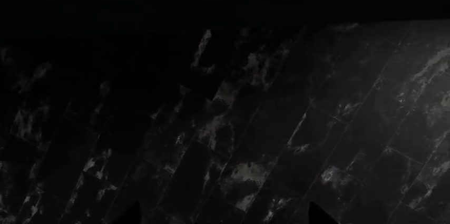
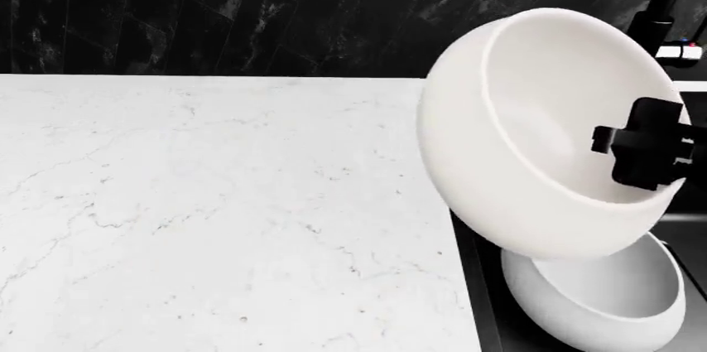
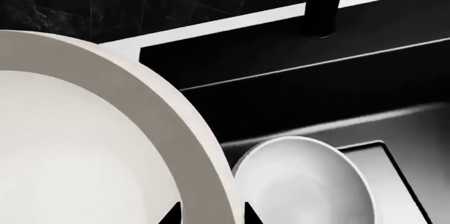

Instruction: Stack the bowls in the sink.

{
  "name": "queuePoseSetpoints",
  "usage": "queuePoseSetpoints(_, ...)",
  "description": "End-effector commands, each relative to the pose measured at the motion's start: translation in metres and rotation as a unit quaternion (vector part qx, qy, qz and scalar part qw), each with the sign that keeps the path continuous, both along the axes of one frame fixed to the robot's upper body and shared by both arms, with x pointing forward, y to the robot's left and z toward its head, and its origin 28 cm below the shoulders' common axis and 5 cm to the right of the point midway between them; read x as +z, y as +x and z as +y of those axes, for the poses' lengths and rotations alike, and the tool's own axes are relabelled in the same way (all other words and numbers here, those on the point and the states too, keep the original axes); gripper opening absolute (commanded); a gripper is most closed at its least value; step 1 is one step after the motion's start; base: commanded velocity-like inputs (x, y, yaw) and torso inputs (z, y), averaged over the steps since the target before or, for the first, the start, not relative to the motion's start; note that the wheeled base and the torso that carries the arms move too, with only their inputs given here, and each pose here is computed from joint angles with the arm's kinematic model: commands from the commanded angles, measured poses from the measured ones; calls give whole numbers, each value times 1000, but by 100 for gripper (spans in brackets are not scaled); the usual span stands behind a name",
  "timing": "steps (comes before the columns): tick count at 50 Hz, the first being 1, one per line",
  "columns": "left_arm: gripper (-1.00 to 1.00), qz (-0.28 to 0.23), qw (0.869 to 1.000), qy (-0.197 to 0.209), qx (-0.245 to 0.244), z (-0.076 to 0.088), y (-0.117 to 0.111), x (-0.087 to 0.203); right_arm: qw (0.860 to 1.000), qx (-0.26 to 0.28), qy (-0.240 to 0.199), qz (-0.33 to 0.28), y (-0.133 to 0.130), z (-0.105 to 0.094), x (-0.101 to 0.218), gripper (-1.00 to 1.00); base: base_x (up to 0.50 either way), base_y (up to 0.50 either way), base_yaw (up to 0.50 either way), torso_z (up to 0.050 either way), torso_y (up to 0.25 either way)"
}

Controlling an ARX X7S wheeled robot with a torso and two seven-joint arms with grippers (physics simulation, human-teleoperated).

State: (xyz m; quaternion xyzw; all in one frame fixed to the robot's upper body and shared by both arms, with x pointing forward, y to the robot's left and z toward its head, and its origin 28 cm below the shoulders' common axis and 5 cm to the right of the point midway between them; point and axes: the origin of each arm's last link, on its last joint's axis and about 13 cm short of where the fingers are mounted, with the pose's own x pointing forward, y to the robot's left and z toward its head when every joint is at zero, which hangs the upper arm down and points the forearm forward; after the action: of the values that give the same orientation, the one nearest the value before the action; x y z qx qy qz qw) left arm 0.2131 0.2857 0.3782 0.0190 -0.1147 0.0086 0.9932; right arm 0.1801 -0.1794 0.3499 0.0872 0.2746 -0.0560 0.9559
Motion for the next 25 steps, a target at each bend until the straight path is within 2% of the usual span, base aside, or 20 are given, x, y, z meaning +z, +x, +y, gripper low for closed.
queuePoseSetpoints(1,100,2,1000,-3,-3,-1,2,-1,999,-35,19,0,-9,-8,-11,-100,0,0,0,0,0)
queuePoseSetpoints(14,100,2,1000,-6,0,2,2,-3,993,-102,66,-6,-18,-24,-25,-100,0,0,0,0,0)
queuePoseSetpoints(25,100,4,1000,-8,0,2,2,-5,984,-163,76,12,-19,-29,-37,-100,0,0,0,0,0)
